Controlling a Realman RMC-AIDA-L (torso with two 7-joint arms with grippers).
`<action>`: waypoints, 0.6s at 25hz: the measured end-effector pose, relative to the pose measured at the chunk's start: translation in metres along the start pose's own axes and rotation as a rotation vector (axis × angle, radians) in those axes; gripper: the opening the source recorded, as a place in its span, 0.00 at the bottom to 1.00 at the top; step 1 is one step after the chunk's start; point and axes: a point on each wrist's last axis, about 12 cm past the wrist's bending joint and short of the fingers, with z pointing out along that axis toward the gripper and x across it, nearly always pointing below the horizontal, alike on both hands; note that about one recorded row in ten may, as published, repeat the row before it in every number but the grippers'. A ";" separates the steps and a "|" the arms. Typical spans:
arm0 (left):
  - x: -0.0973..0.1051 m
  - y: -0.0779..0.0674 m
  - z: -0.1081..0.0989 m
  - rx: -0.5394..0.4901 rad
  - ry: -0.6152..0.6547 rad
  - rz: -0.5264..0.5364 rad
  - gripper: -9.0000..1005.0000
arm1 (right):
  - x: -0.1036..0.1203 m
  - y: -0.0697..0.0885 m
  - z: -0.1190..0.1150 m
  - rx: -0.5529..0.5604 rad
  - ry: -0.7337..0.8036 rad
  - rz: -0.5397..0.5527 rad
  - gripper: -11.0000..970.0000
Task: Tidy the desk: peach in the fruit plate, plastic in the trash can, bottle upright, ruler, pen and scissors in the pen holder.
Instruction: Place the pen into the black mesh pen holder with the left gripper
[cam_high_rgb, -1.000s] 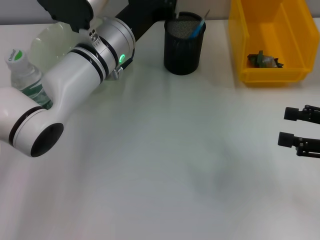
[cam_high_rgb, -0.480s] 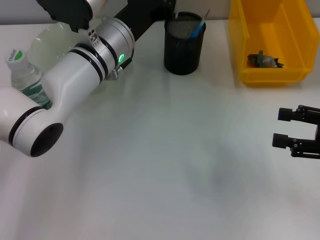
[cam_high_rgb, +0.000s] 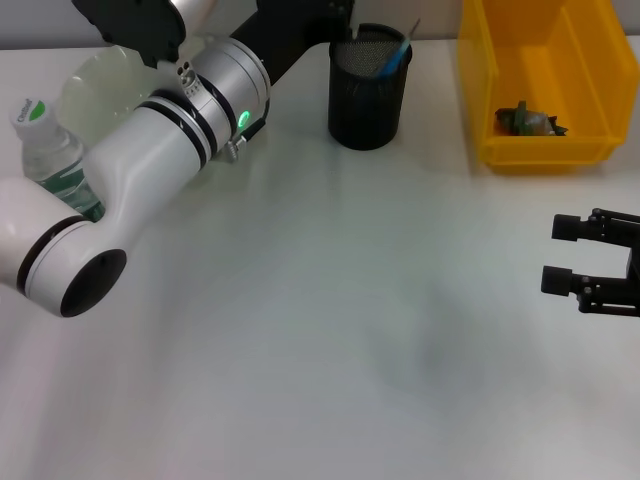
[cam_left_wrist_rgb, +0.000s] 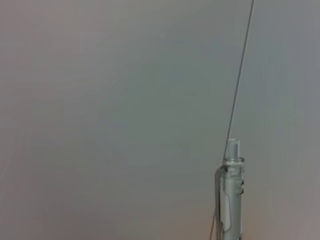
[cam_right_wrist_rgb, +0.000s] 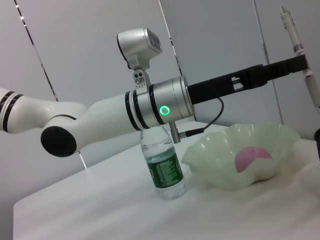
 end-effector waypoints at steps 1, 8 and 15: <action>0.000 0.000 0.000 0.002 0.000 0.000 0.28 | 0.000 0.000 0.000 0.000 0.000 0.000 0.80; 0.000 -0.002 0.001 0.010 0.000 0.003 0.28 | 0.000 0.000 0.000 -0.001 0.000 -0.001 0.80; -0.001 -0.003 0.002 0.012 0.003 0.008 0.29 | -0.001 0.000 0.002 -0.003 -0.001 -0.003 0.80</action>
